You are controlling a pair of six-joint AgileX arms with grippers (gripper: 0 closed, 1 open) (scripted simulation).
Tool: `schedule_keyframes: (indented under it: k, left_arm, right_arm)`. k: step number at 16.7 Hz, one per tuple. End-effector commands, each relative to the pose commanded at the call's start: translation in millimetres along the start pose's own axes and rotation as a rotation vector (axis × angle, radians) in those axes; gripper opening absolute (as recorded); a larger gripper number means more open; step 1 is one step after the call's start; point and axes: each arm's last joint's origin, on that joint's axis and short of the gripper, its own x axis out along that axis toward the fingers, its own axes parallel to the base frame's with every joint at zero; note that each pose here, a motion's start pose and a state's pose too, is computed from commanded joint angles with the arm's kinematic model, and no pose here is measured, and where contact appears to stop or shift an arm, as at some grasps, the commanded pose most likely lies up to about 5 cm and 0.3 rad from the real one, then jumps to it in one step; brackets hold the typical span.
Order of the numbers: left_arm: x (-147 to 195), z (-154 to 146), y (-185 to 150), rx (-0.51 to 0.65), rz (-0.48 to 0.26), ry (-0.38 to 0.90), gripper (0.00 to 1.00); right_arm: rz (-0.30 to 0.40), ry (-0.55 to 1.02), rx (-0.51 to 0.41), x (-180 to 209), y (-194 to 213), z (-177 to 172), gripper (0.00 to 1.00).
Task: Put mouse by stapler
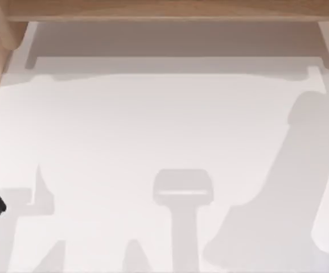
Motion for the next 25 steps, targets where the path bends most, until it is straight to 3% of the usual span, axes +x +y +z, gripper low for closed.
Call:
schedule_keyframes:
  k: [5,6,16,21,25]
  left_arm:
    - [0.0,0.0,0.0,0.000,0.000,0.000,1.00]
    - [0.0,0.0,0.0,0.000,0.000,0.000,1.00]
    - [0.0,0.0,0.0,0.000,0.000,0.000,1.00]
    - [0.0,0.0,0.0,0.000,0.000,0.000,1.00]
    - [0.0,0.0,0.0,0.000,0.000,0.000,1.00]
  right_arm:
    - [0.000,0.000,0.000,0.0,0.0,0.0,0.02]
    - [0.000,0.000,0.000,0.0,0.0,0.0,0.00]
    - [-0.002,-0.007,0.004,-4.7,-1.6,-0.4,0.00]
    - [-0.016,-0.043,0.001,-43.8,-5.3,-12.1,0.00]
    - [-0.036,-0.154,-0.029,-97.4,5.8,-28.0,0.00]
